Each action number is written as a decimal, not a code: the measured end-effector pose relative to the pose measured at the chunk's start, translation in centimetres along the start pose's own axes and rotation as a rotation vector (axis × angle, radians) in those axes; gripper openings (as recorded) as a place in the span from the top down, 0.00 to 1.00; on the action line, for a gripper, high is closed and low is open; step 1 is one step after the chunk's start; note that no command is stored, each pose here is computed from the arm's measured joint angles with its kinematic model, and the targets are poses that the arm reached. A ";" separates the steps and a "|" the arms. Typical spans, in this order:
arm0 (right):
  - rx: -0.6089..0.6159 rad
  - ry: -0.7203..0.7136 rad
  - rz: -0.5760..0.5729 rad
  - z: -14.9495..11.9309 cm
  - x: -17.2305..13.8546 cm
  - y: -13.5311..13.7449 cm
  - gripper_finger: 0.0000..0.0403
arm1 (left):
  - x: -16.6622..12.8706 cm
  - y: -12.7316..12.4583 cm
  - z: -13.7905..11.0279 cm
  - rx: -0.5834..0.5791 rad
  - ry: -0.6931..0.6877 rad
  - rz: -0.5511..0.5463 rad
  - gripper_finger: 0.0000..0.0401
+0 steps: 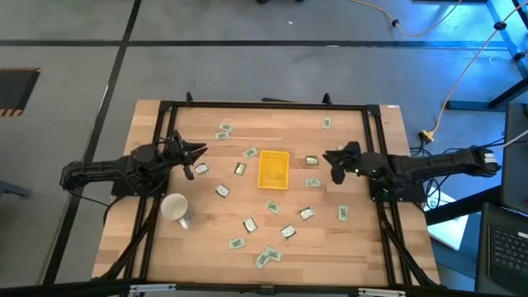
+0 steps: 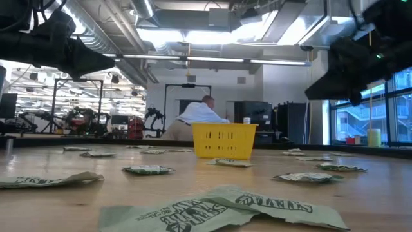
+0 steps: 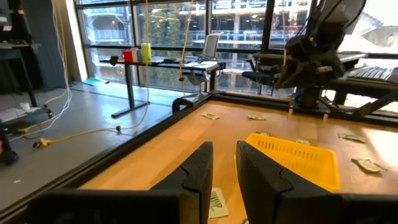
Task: Pick and place Stevia / Truvia into bins
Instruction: Put the green stevia packet into the yellow bin, then put the white stevia packet into the yellow bin
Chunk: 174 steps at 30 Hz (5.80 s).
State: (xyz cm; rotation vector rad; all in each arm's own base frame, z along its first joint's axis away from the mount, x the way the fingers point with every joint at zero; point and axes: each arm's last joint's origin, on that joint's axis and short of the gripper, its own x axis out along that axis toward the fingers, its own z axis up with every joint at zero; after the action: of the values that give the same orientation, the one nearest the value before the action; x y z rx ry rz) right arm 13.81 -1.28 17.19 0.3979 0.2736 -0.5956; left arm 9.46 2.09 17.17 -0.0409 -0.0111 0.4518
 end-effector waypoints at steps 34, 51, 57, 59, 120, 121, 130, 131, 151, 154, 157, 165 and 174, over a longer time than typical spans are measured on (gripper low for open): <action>0.211 0.577 -0.423 2.6 10.1 0.4 0.88 | 0.2 0.2 -0.2 -0.012 0.024 0.099 0.84; 0.246 0.572 -0.436 2.5 10.1 0.3 0.64 | 0.2 0.2 -0.2 -0.012 0.024 0.099 0.84; 0.310 0.585 -0.463 1.7 9.8 0.0 0.69 | 0.2 0.2 -0.2 -0.012 0.025 0.099 0.84; 0.315 0.586 -0.442 1.5 9.9 0.0 0.71 | 0.2 0.2 -0.2 -0.012 0.025 0.099 0.84; -0.120 0.447 -0.014 10.0 12.7 7.5 1.00 | 0.2 0.3 -0.2 -0.012 0.023 0.124 0.84; -0.138 0.437 0.003 10.3 12.8 8.0 1.00 | 0.2 0.3 -0.2 -0.012 0.023 0.124 0.84; -0.272 0.474 0.096 9.0 15.2 11.1 1.00 | 0.3 0.3 -0.3 -0.006 0.036 0.125 0.84; -0.275 0.485 0.098 8.4 15.7 11.2 1.00 | 0.3 0.3 -0.4 -0.005 0.039 0.125 0.84; -0.317 0.587 0.075 3.1 19.5 11.5 0.97 | 0.6 0.2 -0.8 0.012 0.088 0.125 0.84; -0.319 0.585 0.076 3.2 19.4 11.5 0.95 | 0.6 0.2 -0.8 0.013 0.088 0.127 0.84; -0.318 0.583 0.077 3.3 19.4 11.5 0.91 | 0.6 0.2 -0.8 0.013 0.088 0.128 0.83; -0.278 0.538 0.090 4.9 18.4 11.8 0.79 | 0.9 -0.2 -0.4 -0.042 0.053 0.038 0.78; -0.312 0.352 0.120 10.5 14.2 11.9 0.79 | 3.5 -1.4 0.3 -0.009 0.248 -0.043 0.78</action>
State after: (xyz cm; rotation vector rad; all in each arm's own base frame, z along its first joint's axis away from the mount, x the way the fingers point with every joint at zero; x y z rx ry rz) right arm 33.53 -3.83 24.72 0.2125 0.6662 -0.3539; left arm 13.16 2.37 17.50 -0.1051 0.2295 0.4011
